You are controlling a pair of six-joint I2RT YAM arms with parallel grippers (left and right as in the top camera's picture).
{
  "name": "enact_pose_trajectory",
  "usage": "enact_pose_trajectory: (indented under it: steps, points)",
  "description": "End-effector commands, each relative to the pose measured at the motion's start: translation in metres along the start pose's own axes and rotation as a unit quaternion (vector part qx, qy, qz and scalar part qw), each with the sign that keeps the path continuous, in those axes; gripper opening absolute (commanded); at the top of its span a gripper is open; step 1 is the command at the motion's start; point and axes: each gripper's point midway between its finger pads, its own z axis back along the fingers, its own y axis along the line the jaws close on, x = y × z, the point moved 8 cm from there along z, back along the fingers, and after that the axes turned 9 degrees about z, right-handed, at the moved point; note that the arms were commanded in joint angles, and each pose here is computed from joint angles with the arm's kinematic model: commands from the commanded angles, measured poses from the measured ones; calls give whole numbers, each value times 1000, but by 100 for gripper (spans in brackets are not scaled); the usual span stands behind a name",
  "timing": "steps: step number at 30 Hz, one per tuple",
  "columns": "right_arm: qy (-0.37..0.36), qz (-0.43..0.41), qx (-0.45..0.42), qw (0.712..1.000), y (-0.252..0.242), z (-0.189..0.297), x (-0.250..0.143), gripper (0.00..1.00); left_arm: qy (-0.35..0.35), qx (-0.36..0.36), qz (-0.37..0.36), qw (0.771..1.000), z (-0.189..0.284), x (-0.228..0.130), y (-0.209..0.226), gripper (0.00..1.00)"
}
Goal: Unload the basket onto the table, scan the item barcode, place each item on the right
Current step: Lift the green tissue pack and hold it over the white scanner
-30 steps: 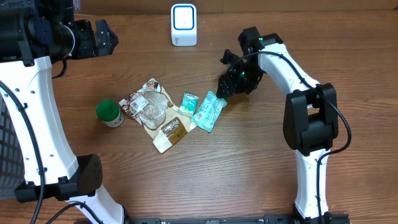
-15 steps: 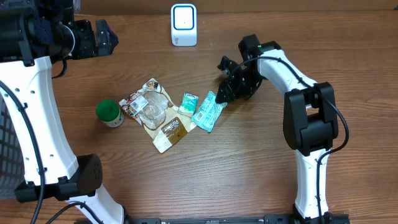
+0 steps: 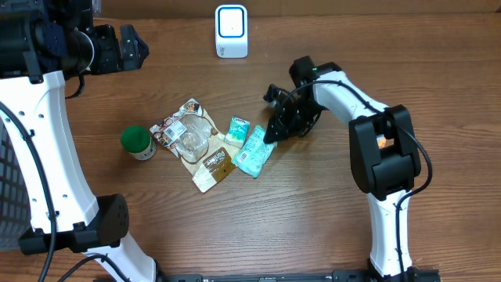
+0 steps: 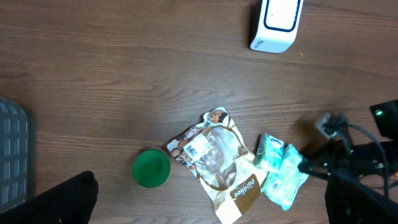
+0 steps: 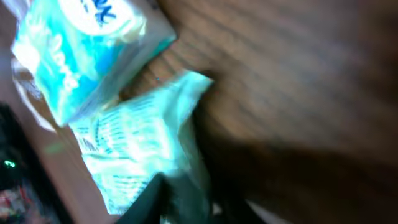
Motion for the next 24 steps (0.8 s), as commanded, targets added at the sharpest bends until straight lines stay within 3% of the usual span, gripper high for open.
enact_pose_trajectory:
  steps: [1, 6, 11, 19, 24]
  points:
    - [22, -31, -4, 999, -3, -12, -8, 4, -4, 1, -9, 1000, 1, 1, 1, 100]
    - [11, -69, 47, 996, 2, 0, -10, 4, -4, 1, -9, 1000, 1, 1, 1, 99]
    - [-29, -93, 76, 992, 10, 49, -8, 4, -4, 1, -9, 1000, 1, 1, 1, 100]
    - [-192, -146, 32, 970, 30, 175, -19, 4, -4, 1, -9, 1000, 1, 1, 1, 100]
    - [-268, -144, 7, 953, 47, 220, -22, 4, -4, 1, -9, 1000, 1, 1, 1, 99]
